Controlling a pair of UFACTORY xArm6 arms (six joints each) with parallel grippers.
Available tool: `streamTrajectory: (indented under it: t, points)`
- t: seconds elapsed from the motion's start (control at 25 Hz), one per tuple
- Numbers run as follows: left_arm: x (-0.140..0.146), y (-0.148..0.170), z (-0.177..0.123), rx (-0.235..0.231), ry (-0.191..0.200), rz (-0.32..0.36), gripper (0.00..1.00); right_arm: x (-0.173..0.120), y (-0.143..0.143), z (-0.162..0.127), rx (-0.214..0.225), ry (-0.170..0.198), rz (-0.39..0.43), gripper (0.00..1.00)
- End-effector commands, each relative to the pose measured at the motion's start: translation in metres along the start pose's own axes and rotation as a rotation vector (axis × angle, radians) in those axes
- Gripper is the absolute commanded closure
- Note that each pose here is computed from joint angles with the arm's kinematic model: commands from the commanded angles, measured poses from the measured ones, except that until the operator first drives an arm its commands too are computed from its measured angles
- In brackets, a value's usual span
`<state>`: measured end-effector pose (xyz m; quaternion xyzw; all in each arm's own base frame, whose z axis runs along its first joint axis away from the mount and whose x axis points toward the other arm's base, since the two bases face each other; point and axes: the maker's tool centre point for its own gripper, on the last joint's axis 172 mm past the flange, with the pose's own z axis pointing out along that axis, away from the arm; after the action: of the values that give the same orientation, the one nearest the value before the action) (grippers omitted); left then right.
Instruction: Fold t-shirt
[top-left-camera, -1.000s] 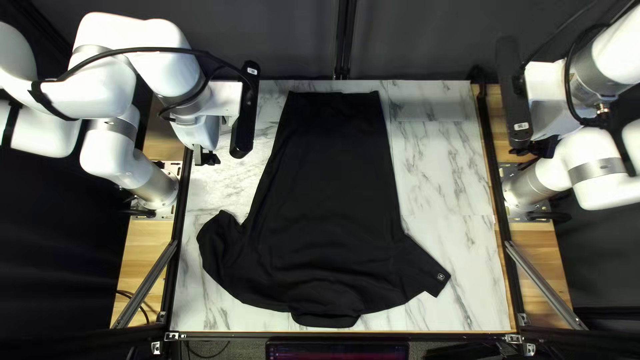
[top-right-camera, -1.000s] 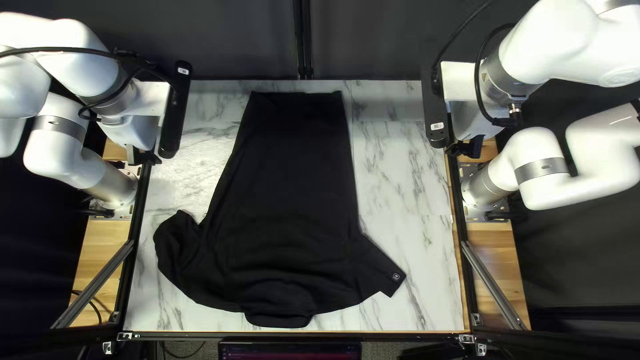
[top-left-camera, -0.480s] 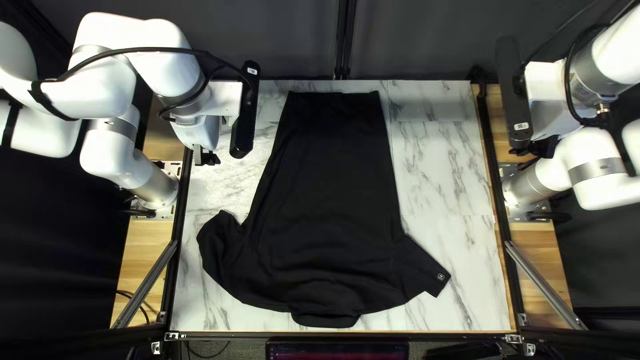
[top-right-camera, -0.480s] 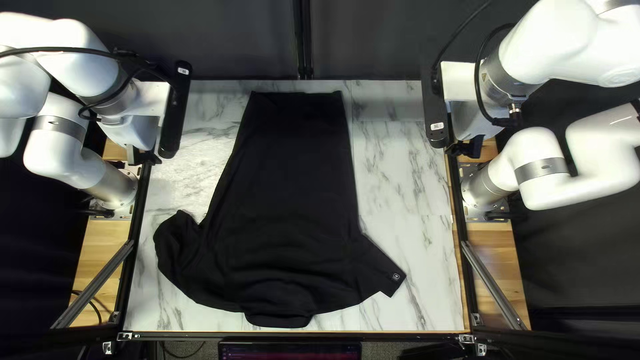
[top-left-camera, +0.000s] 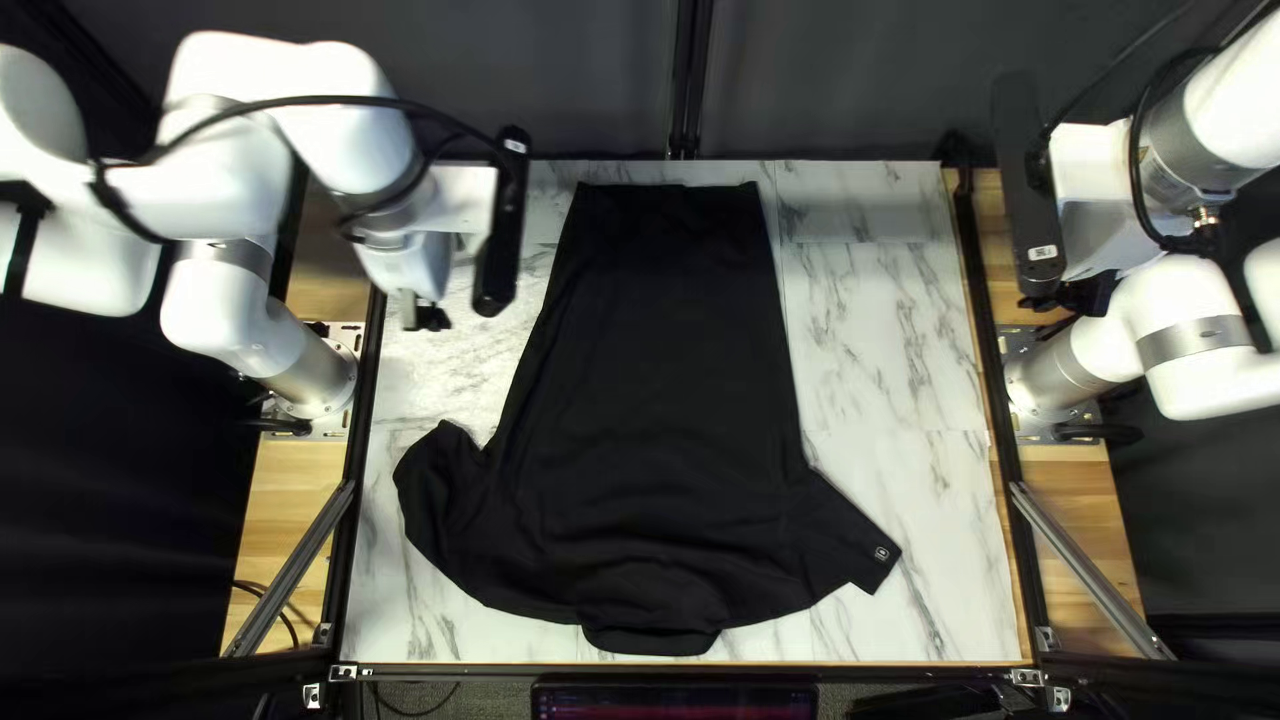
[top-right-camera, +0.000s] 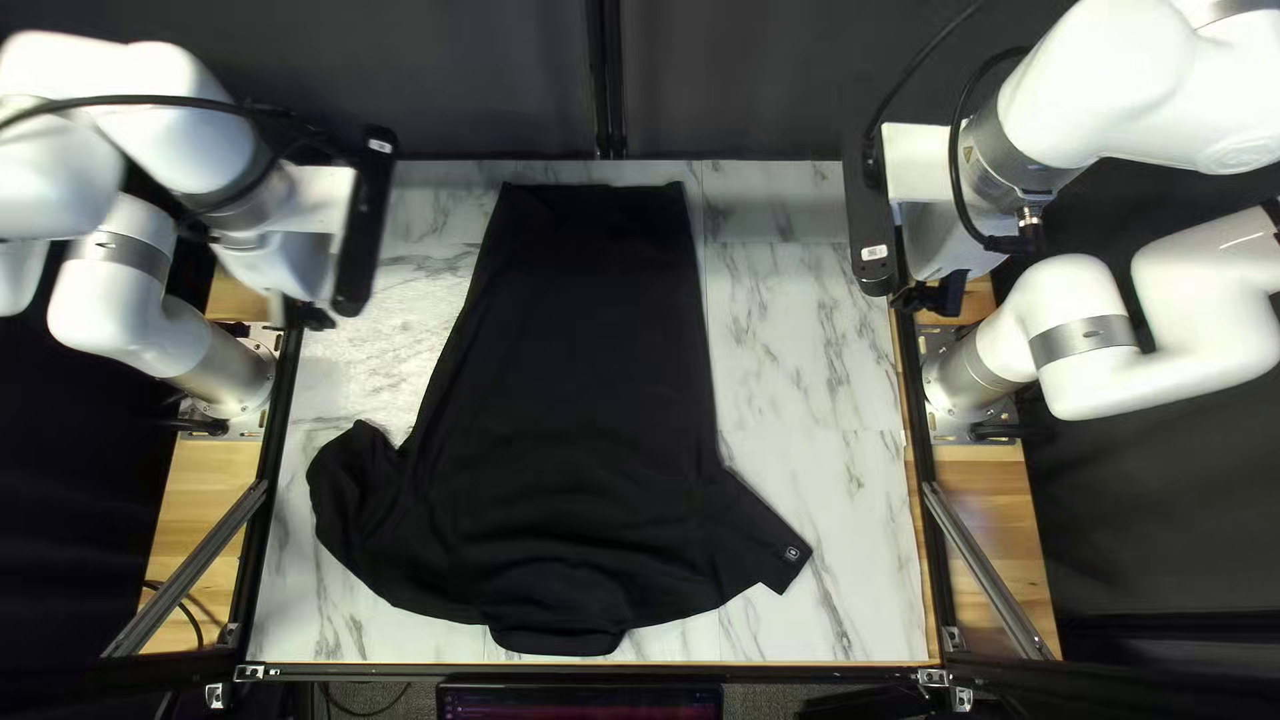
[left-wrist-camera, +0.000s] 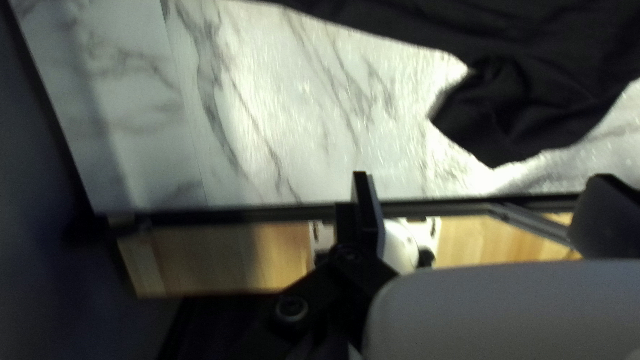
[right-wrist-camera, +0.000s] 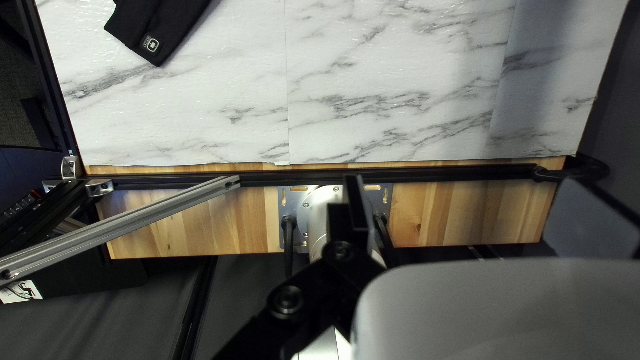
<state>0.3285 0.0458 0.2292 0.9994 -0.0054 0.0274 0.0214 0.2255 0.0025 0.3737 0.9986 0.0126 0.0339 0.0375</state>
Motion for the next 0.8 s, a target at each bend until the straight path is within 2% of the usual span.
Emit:
streamTrajectory:
  t: [0.04, 0.12, 0.16, 0.44, 0.56, 0.64, 0.76, 0.8]
  points:
    - [0.032, -0.043, 0.046, 0.023, -0.011, -0.052, 0.0, 0.0, 0.0, 0.0, 0.0, 0.0, 0.0, 0.0]
    - [0.049, -0.075, 0.085, 0.051, -0.081, -0.09, 0.0, 0.0, 0.0, 0.0, 0.0, 0.0, 0.0, 0.0]
    - [0.051, -0.083, 0.096, 0.069, -0.113, -0.11, 0.0, 0.0, 0.0, 0.0, 0.0, 0.0, 0.0, 0.0]
    - [0.051, -0.083, 0.096, 0.069, -0.113, -0.11, 0.0, 0.0, 0.0, 0.0, 0.0, 0.0, 0.0, 0.0]
    - [0.06, -0.08, 0.095, 0.08, -0.093, -0.08, 0.0, 0.0, 0.0, 0.0, 0.0, 0.0, 0.0, 0.0]
    - [0.06, -0.087, 0.099, 0.112, -0.081, -0.11, 0.0, 0.0, 0.0, 0.0, 0.0, 0.0, 0.0, 0.0]
    - [0.049, -0.106, 0.109, 0.255, -0.055, -0.308, 0.0, 0.0, 0.0, 0.0, 0.0, 0.0, 0.0, 0.0]
    - [0.045, -0.111, 0.11, 0.319, -0.052, -0.372, 0.0, 0.0, 0.0, 0.0, 0.0, 0.0, 0.0, 0.0]
